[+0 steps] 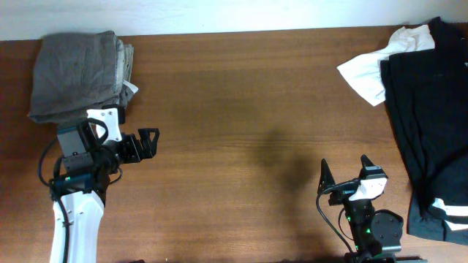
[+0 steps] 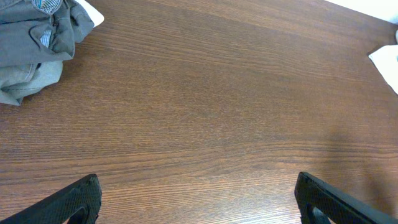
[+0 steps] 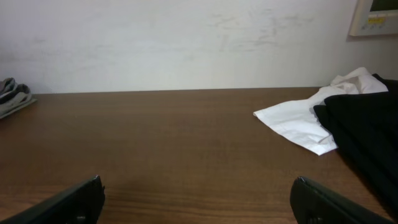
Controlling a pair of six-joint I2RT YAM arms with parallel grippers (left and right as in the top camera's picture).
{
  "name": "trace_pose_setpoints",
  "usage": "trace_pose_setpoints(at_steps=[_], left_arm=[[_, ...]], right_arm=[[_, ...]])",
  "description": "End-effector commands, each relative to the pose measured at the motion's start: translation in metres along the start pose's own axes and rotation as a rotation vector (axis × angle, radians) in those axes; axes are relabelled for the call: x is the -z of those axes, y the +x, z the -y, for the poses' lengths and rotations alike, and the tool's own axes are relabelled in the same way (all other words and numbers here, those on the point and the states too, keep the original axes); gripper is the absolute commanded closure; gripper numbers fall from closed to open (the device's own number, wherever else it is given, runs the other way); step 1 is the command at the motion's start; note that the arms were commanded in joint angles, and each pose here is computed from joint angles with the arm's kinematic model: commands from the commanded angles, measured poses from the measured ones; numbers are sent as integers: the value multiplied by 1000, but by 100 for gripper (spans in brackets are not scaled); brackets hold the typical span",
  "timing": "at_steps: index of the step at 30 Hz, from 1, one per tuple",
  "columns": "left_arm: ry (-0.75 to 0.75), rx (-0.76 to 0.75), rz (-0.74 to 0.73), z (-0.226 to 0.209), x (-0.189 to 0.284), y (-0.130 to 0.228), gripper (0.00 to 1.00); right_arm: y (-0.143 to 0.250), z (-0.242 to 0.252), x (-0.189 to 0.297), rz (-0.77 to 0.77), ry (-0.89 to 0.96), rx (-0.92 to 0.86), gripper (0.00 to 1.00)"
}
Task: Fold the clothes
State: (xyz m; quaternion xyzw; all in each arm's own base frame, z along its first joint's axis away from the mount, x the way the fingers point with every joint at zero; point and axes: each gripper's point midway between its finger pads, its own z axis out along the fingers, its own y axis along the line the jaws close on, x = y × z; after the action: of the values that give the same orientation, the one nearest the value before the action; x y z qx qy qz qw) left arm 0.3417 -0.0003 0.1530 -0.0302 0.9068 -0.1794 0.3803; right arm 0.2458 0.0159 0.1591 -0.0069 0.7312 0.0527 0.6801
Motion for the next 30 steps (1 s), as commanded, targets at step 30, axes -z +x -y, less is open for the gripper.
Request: trace_pose_setpoints(at_steps=[30], left_arm=[[-51, -340, 751, 47, 75, 55, 1]], right_arm=[[2, 2, 0, -3, 6, 3, 1]])
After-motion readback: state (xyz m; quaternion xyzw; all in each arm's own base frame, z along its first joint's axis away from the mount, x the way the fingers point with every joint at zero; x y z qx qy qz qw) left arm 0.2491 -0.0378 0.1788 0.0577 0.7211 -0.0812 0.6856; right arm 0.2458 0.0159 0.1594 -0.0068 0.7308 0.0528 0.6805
